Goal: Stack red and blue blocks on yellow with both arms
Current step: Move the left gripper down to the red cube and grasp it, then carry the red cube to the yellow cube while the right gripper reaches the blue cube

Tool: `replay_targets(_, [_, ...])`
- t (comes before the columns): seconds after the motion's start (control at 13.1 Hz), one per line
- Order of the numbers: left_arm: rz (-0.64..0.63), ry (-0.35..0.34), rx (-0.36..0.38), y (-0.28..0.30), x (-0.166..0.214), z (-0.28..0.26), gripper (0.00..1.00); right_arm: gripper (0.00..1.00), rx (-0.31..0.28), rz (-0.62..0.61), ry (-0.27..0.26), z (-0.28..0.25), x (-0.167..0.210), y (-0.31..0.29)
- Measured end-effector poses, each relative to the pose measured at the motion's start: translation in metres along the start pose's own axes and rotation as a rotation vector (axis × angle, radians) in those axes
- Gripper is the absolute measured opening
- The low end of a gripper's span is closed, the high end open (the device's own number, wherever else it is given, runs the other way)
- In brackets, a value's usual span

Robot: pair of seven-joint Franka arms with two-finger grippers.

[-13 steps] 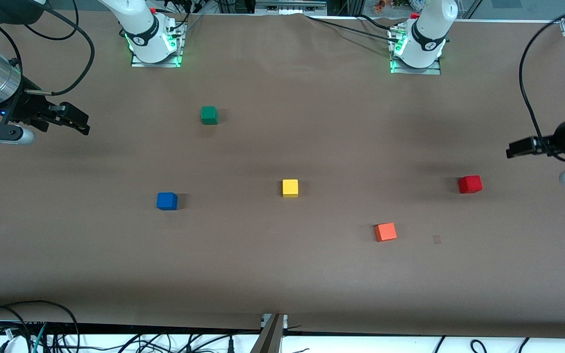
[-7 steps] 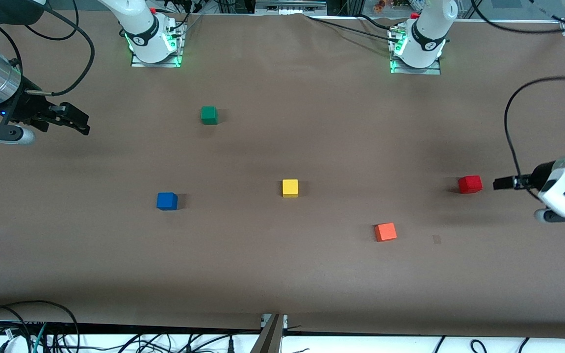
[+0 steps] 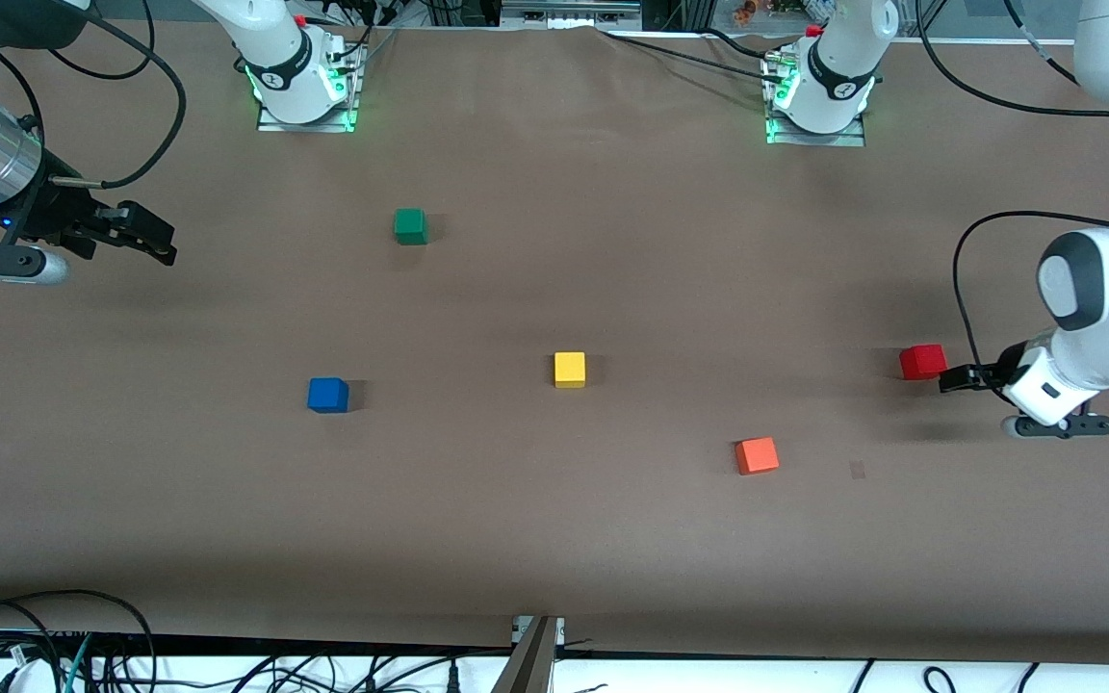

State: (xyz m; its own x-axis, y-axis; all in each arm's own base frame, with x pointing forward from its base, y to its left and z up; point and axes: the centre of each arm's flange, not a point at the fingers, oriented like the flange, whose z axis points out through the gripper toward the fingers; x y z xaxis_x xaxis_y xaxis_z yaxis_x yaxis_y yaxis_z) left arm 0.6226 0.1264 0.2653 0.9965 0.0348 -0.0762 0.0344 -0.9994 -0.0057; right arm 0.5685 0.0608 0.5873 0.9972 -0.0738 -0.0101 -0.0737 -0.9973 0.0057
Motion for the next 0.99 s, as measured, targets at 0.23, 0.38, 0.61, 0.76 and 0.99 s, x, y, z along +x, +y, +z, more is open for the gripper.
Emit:
replay_targets(0.23, [0.014,0.018,0.0,0.0,-0.015,0.028,1.0,1.0,0.0,0.0,0.0,0.0,0.0,0.0])
replay_targets(0.38, [0.019,0.018,-0.002,0.003,-0.021,0.039,1.0,1.0,0.0,0.0,0.0,0.0,0.0,0.0])
replay_targets(0.61, [0.021,0.017,-0.008,0.008,-0.031,0.055,1.0,1.0,0.0,0.0,0.0,0.0,0.0,0.0])
replay_targets(0.76, [0.022,0.01,-0.01,0.011,-0.039,0.066,1.0,1.0,0.0,0.0,-0.001,0.0,0.0,0.0])
replay_targets(0.99, [0.023,0.001,-0.012,0.012,-0.044,0.072,1.0,1.0,0.0,0.0,-0.001,0.0,0.0,0.0])
